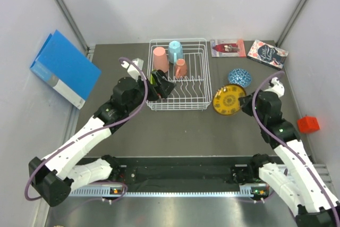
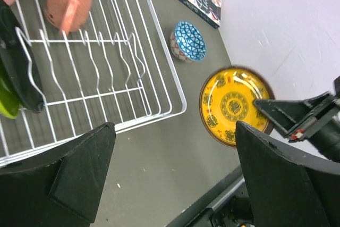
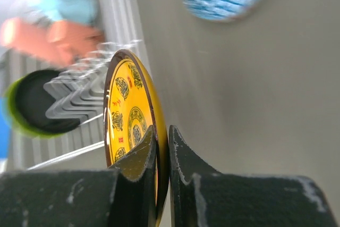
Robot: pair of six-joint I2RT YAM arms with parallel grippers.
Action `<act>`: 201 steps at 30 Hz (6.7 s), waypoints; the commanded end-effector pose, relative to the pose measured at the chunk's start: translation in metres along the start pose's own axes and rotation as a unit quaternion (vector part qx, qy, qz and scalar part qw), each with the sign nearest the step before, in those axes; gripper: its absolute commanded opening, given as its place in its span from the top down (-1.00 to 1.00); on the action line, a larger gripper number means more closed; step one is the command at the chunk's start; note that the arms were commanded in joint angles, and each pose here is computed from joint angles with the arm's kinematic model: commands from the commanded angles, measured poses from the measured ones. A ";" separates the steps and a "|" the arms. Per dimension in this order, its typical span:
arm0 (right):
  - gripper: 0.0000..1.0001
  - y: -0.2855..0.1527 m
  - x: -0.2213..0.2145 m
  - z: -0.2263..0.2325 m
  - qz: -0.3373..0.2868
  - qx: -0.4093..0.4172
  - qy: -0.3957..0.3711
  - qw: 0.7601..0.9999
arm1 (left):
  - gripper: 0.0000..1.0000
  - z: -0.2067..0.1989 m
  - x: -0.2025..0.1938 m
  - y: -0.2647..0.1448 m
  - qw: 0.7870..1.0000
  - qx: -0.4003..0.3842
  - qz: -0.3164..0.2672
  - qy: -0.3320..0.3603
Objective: Unload the mixed dishes from the dish rack
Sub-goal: Place the plate at the center of the board, then pick up the plate from the dish rack.
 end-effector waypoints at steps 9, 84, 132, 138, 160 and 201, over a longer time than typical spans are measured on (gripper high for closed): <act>1.00 0.029 -0.017 -0.102 0.046 -0.137 0.102 0.984 | -0.93 0.019 -0.017 -0.016 0.999 0.029 0.006 0.016; -0.48 0.020 -0.033 0.060 0.078 0.119 -0.146 0.979 | -0.19 0.095 0.034 0.083 0.914 0.334 0.089 0.211; -0.45 0.034 -0.056 0.038 0.108 0.101 -0.162 0.976 | 1.00 0.134 0.007 0.093 0.871 0.405 0.158 0.230; -0.45 0.035 -0.057 0.038 0.109 0.100 -0.161 0.976 | 1.00 0.119 0.034 0.077 0.845 0.437 0.114 0.287; -0.49 0.012 -0.053 0.090 0.137 0.213 -0.091 0.963 | 1.00 -0.007 0.042 0.046 0.971 0.182 0.027 0.150; 1.00 0.009 -0.077 0.074 0.167 0.236 -0.089 0.953 | -0.11 -0.043 -0.011 0.033 0.993 -0.023 0.059 0.104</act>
Point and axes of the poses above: each gripper's point midway between its finger pads, its own y axis out along the fingers, its own z axis along the line the jaws close on, x = y × z, the point moved 3 cm from there along -y, back along the fingers, and after that the axes turned 12 degrees about y, right-handed, at the moved point
